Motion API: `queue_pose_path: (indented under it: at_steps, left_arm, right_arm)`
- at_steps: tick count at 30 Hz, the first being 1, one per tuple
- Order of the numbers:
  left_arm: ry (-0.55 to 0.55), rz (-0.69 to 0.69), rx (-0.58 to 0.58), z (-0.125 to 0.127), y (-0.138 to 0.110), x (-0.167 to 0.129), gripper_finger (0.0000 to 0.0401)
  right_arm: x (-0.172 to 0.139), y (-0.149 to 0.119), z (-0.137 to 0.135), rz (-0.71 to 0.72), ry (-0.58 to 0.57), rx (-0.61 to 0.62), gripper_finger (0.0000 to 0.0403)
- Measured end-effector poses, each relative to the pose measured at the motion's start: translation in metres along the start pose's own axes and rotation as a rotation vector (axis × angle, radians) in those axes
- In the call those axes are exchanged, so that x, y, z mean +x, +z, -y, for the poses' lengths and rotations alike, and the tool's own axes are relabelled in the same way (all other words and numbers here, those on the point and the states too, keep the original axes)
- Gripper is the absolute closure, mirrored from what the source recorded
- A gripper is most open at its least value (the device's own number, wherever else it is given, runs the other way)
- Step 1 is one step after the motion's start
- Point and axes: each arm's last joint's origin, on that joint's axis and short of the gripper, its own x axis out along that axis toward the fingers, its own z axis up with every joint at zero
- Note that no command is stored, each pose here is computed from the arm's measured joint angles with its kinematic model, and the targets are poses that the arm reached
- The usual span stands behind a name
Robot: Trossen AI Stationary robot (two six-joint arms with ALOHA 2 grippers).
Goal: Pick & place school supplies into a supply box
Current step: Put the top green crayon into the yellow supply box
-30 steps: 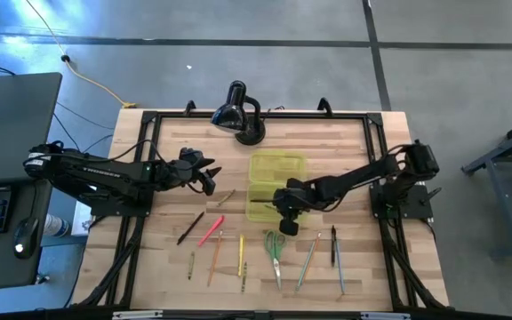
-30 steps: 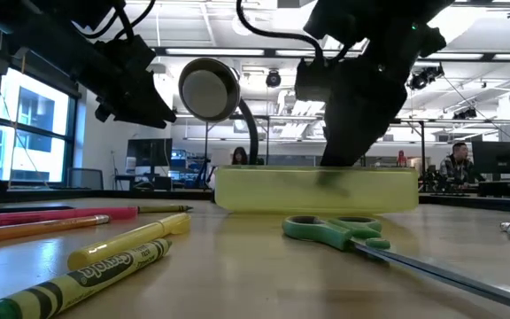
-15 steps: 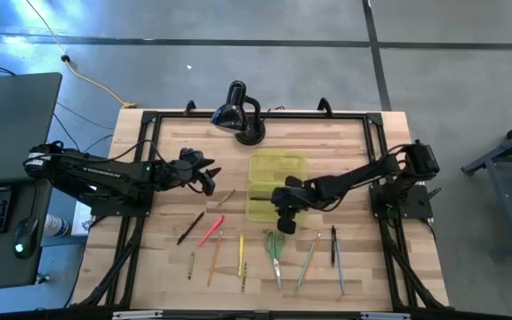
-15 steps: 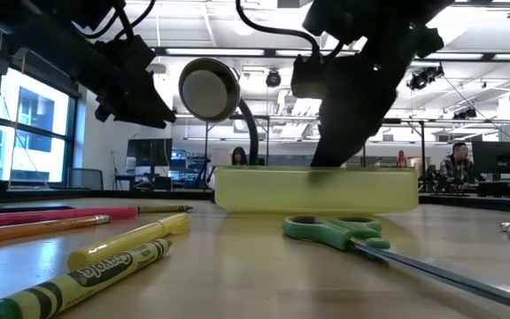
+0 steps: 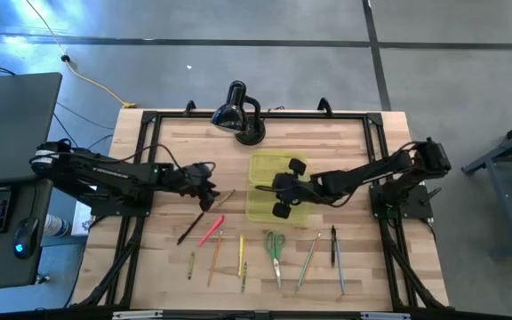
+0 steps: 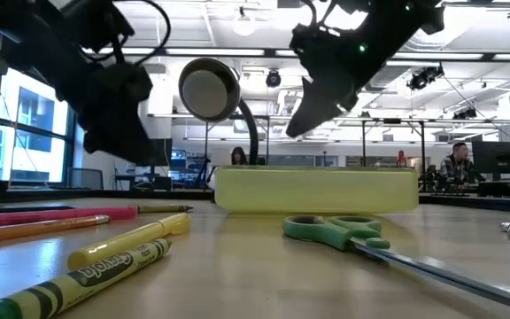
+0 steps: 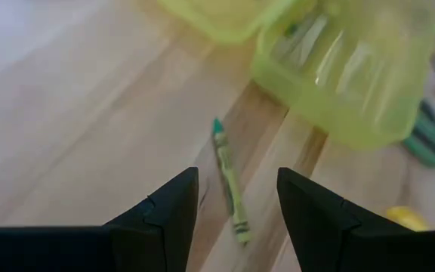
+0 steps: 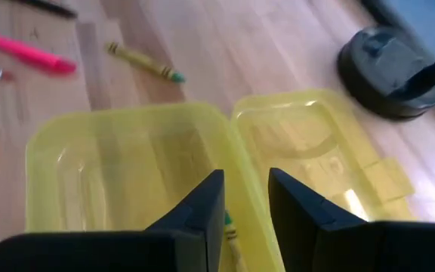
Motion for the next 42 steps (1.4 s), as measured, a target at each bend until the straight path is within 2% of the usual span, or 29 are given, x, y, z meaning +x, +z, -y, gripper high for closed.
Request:
queue_pose_path:
  at_steps: [6, 10, 18, 22, 35, 42]
  left_arm:
    - [0.056, -0.043, 0.032, 0.005, -0.012, 0.017, 0.0185]
    - [0.059, -0.01, 0.06, 0.014, -0.018, 0.021, 0.0185]
    - [0.161, 0.096, 0.137, 0.027, -0.03, 0.022, 0.0185]
    - [0.157, 0.143, 0.15, 0.035, -0.035, 0.027, 0.0185]
    - [0.194, 0.178, 0.125, 0.036, -0.05, 0.065, 0.0185]
    - [0.261, 0.222, 0.073, 0.032, -0.059, 0.078, 0.0185]
  right_arm:
    - [-0.002, 0.002, 0.001, 0.012, -0.01, 0.004, 0.032]
    - [-0.002, 0.001, 0.001, 0.01, -0.007, 0.004, 0.032]
    - [-0.002, 0.001, 0.001, 0.01, -0.006, 0.004, 0.032]
    - [-0.002, 0.001, 0.001, 0.01, -0.005, 0.005, 0.032]
    - [-0.002, 0.001, 0.0, -0.001, 0.037, 0.004, 0.032]
    - [-0.002, 0.001, -0.001, -0.003, 0.045, -0.014, 0.032]
